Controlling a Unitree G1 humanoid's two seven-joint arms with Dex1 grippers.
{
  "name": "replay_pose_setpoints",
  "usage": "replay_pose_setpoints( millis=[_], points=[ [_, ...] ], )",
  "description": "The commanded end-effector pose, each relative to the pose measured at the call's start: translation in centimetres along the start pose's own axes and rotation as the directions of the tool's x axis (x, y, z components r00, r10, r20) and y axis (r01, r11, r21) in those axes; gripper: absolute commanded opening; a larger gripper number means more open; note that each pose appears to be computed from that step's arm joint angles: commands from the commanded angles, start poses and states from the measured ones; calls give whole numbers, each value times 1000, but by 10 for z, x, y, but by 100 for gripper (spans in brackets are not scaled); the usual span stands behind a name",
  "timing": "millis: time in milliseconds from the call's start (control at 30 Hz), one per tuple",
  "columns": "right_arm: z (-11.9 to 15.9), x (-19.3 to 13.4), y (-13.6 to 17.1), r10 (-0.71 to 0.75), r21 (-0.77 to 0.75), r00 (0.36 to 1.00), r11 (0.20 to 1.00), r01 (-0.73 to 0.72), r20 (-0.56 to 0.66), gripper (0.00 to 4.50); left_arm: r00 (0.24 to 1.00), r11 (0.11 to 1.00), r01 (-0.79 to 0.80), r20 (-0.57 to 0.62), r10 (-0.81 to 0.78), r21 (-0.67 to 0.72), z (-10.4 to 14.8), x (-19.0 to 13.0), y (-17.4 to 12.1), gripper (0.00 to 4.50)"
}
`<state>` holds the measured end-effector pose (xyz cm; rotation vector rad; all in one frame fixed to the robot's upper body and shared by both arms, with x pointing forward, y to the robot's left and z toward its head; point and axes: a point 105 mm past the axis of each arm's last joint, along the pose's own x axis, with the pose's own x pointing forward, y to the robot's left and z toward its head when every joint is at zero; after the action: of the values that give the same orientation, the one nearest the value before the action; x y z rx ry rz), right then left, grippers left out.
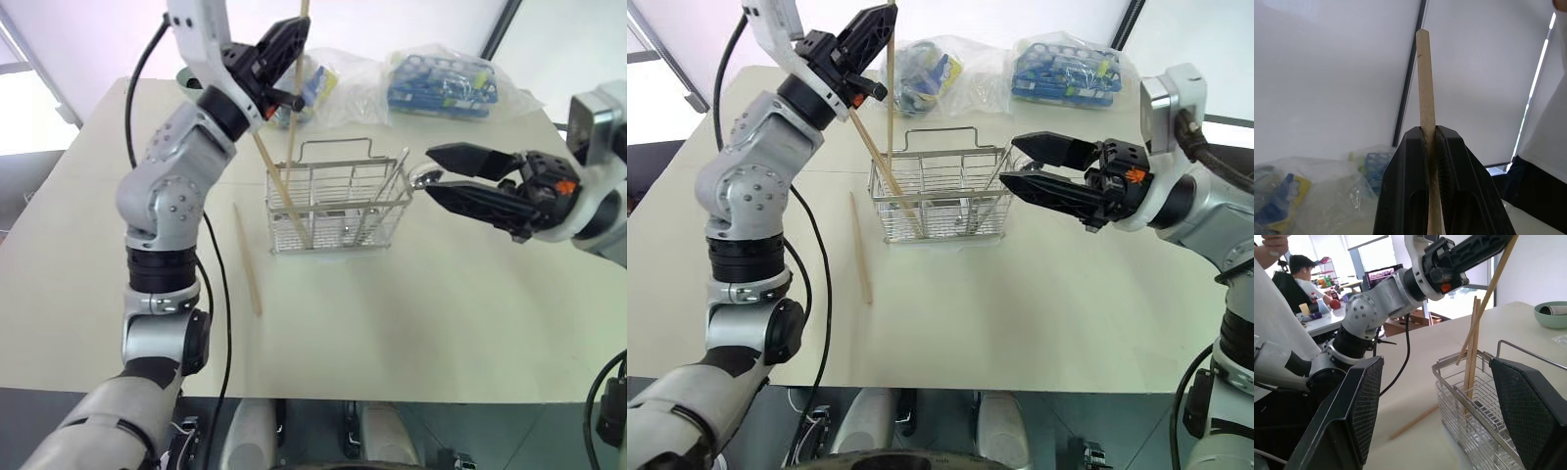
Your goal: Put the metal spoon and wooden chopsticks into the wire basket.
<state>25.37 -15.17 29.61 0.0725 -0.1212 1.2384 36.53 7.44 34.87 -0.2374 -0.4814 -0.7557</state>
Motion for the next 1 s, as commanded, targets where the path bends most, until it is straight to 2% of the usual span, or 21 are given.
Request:
replay_pose_setpoints(
  millis=[33,333,500,600,700,767,833,1000],
  points=[
    [19,-1,4,9,-52,999,999,-6,50,354,998,995,39,49,-43,89,9,3,-9,4],
    [21,-2,4,5,-50,998,999,-2,59,354,1000,998,3,14,-4,64,-21,-5,-15,4],
    [20,-2,2,4,-49,999,999,-1,54,354,1000,999,7,0,-7,48,-25,-10,-21,4],
    [22,-3,1,4,-46,998,999,-2,58,354,1000,1000,10,15,-10,24,-22,-12,-26,114],
    [21,-3,-2,4,-42,998,999,-1,59,354,1000,1000,5,23,-5,23,-17,-14,-28,255],
    [21,-3,-3,6,-39,998,999,-3,59,354,1000,1000,-1,30,0,20,-12,-15,-28,372],
    [20,-2,-4,8,-35,998,999,-6,59,354,999,1000,-17,35,17,10,-6,-18,-27,445],
    [18,-3,-8,6,-25,998,1000,-4,57,354,990,990,-140,26,139,31,24,-22,-13,445]
  ],
)
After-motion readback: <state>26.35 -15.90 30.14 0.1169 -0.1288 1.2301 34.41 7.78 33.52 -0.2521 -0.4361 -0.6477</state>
